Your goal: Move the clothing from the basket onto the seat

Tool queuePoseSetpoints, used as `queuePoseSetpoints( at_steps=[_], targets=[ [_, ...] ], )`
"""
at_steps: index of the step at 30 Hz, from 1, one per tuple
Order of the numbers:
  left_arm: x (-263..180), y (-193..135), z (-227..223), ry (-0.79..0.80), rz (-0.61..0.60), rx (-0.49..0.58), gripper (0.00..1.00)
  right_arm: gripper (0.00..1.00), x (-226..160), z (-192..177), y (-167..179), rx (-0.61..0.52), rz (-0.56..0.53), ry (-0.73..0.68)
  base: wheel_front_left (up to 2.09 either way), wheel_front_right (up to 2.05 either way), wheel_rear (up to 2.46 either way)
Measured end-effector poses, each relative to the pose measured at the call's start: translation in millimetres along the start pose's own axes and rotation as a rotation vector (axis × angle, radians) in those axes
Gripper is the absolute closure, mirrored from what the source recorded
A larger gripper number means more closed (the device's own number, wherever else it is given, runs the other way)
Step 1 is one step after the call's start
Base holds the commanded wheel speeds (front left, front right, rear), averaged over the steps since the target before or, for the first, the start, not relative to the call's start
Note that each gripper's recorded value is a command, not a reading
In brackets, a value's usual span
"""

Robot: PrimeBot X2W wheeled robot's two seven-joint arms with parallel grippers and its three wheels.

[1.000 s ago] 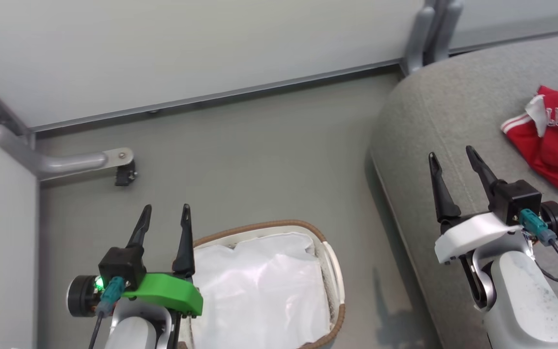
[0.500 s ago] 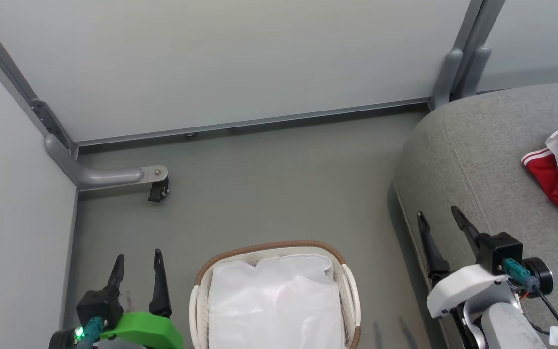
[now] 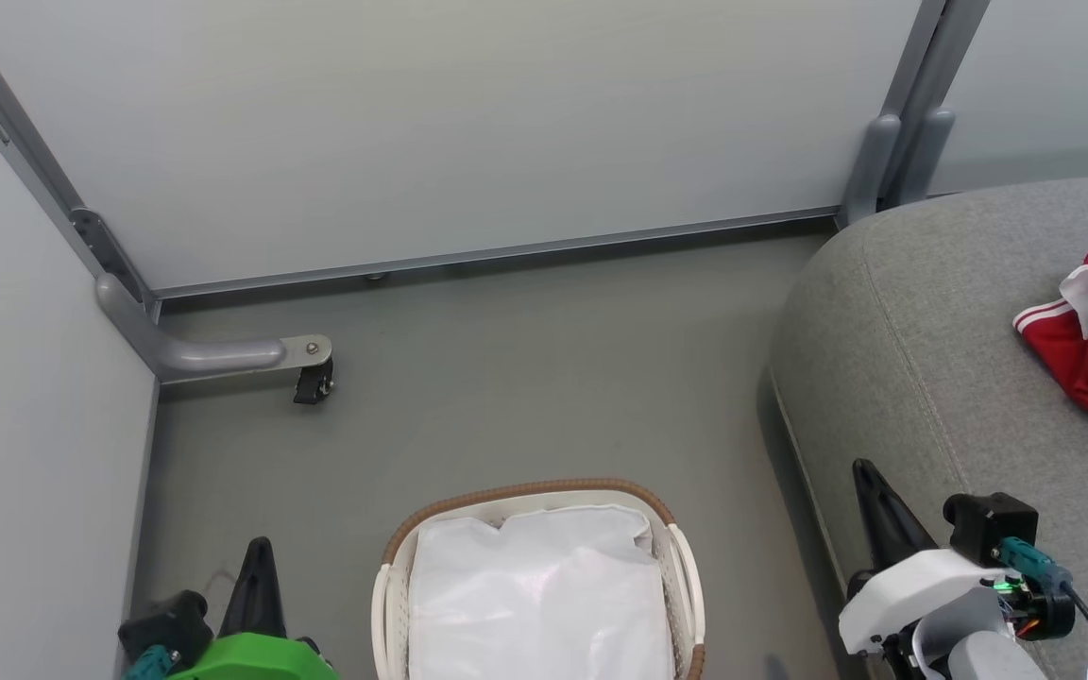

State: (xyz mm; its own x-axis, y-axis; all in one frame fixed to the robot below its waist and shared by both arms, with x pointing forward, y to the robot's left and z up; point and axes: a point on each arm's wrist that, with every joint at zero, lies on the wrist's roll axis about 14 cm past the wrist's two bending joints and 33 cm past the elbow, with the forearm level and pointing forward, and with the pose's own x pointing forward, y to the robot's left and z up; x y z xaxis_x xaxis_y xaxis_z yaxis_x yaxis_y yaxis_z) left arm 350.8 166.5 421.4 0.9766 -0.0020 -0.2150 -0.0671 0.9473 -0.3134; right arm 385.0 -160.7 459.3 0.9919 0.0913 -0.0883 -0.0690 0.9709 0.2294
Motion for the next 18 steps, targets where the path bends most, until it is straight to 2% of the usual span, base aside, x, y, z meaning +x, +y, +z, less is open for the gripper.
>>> queuePoseSetpoints(
  at_steps=[18],
  targets=[
    [3, 9, 10, 0.002, 0.042, -0.300, 1.00, 1.00, 1, 12, -12, 0.318, -0.063, -0.025, 0.00, 0.00, 0.00]
  ],
)
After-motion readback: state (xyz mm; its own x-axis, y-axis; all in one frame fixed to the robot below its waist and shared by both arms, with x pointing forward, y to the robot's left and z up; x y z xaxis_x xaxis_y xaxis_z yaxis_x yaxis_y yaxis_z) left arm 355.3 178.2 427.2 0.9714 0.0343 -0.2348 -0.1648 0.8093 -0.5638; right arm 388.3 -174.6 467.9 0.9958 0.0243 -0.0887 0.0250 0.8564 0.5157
